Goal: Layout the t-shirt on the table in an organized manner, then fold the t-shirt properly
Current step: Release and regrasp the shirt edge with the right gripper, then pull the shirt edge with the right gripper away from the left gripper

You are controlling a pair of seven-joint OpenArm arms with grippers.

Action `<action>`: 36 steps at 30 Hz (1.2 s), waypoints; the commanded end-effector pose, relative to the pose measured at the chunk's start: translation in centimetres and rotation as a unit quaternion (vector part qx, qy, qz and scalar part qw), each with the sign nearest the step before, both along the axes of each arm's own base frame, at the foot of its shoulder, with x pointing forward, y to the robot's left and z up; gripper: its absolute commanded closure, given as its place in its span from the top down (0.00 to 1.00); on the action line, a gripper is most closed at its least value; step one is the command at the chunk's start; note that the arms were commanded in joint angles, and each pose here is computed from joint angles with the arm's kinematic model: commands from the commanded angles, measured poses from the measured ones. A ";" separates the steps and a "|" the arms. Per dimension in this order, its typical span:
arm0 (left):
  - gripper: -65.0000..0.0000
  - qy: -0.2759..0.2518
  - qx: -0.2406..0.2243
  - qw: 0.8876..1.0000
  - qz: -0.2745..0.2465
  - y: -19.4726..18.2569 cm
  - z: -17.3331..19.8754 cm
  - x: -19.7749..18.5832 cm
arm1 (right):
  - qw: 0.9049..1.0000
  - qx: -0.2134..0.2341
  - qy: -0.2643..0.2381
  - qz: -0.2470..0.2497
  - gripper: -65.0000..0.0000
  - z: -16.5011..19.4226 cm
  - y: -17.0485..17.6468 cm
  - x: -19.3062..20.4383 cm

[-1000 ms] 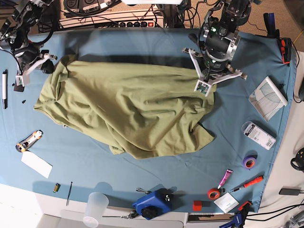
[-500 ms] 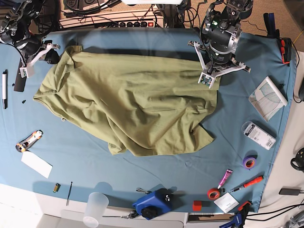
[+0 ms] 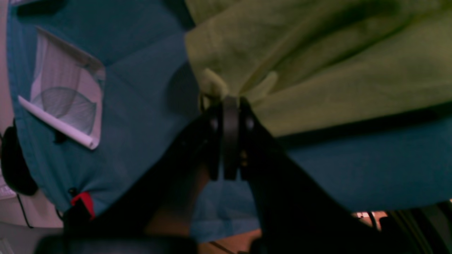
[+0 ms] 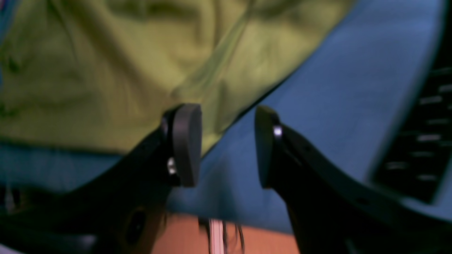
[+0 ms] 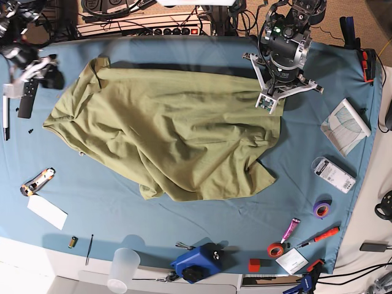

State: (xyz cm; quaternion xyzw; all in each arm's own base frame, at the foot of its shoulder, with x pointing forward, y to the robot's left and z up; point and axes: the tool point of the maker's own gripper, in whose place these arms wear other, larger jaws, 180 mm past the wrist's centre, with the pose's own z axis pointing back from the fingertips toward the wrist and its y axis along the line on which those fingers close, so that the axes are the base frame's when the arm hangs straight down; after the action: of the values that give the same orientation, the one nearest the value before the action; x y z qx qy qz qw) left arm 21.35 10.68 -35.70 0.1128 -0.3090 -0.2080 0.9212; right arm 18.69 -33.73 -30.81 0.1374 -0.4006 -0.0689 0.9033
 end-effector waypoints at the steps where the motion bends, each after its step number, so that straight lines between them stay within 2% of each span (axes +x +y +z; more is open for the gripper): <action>1: 0.00 -0.018 0.002 1.000 0.002 0.2 0.8 0.5 | 0.999 -0.010 -0.040 0.002 0.39 2.1 -0.5 1.5; 5: 0.00 -0.026 -0.001 1.000 -0.001 0.0 1.0 0.7 | 0.998 -0.022 -0.059 0.011 0.39 2.9 -0.1 4.0; 9: 0.00 -0.026 -0.001 1.000 -0.001 0.0 1.0 0.7 | 0.997 -0.058 -0.031 0.044 0.39 1.5 1.4 6.3; 15: 0.00 -0.037 -0.005 0.999 -0.006 -0.2 1.3 1.0 | 0.988 -0.126 0.044 0.079 0.39 -1.6 3.7 8.6; 21: 0.00 -0.045 -0.008 0.999 -0.008 -0.3 1.4 1.2 | 0.977 -0.176 0.110 0.048 0.39 -3.6 3.1 8.5; 28: 0.00 -0.050 -0.009 0.999 -0.010 -0.4 1.6 1.4 | 0.975 -0.172 0.135 0.041 0.39 -4.3 3.0 7.7; 36: 0.00 -0.049 -0.009 0.999 -0.010 -0.4 1.5 1.4 | 0.971 -0.157 0.176 0.030 0.38 -6.7 2.5 6.3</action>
State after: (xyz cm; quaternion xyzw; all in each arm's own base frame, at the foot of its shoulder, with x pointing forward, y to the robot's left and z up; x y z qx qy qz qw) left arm 22.17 10.15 -35.07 0.1060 -0.3385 -0.2115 0.9107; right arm 24.31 -30.76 -38.33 -0.0018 -0.2232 -0.0020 0.9748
